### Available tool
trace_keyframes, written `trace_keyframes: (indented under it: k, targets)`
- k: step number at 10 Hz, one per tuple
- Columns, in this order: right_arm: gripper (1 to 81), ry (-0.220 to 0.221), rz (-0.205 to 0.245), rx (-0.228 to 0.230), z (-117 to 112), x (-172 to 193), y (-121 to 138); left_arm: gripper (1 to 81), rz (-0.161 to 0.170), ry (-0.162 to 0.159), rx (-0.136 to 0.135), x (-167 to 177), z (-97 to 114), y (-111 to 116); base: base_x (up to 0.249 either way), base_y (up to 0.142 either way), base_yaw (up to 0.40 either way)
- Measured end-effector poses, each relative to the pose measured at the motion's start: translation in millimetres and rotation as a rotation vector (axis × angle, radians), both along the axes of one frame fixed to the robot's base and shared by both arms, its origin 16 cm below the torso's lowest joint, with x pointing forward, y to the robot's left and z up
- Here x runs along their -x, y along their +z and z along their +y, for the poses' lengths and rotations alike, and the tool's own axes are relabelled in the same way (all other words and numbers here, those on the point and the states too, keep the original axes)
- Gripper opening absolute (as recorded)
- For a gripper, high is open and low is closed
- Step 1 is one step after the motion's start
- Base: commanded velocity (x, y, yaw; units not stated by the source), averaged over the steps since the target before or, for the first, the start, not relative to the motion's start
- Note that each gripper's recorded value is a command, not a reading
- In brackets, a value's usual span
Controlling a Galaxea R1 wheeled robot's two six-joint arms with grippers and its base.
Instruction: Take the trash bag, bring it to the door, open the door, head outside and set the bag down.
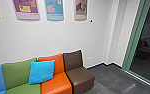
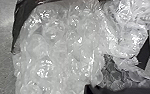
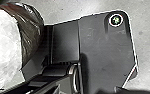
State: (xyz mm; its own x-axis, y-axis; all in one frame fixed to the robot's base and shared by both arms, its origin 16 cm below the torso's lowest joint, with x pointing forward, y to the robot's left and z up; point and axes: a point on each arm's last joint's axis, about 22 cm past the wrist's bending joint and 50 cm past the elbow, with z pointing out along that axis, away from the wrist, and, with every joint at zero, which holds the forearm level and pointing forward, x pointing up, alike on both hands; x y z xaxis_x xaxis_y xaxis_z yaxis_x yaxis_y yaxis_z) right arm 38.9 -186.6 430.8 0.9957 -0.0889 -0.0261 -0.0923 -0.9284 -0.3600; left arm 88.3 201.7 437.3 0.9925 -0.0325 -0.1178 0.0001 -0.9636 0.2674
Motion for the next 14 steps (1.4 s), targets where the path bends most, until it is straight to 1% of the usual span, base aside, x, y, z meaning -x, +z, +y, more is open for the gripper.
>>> trace_keyframes:
  k: [3, 7, 8, 10, 12, 14]
  targets:
    - [81.1, -0.001, -0.002, -0.005, 4.6, 1.2, 0.1, 1.0, 0.001, -0.001, 0.0, 0.4, -0.3, 0.0, 0.0, 0.0, -0.367]
    - [81.1, -0.001, -0.001, -0.004, 4.3, 2.3, 0.0, 1.0, -0.001, -0.001, 0.0, 0.1, -0.3, -0.1, 0.0, 0.0, -0.368]
    - [81.1, 0.001, 0.001, -0.004, 4.3, 5.9, -0.4, 1.0, -0.006, 0.0, 0.0, -1.0, -0.4, -0.1, 0.0, 0.0, -0.368]
    - [81.1, 0.016, 0.022, 0.001, 5.8, 28.3, -2.7, 1.0, -0.049, 0.006, 0.0, -5.5, 0.2, -2.4, 0.0, 0.0, -0.368]
    - [81.1, 0.025, 0.024, 0.007, 15.0, 42.1, -5.2, 1.0, -0.052, 0.003, -0.001, -4.5, 0.3, -2.8, 0.0, 0.0, -0.368]
    - [81.1, 0.039, 0.014, 0.016, 23.1, 43.6, -7.2, 1.0, -0.059, -0.01, -0.004, -4.9, 1.1, -3.0, 0.0, 0.0, -0.368]
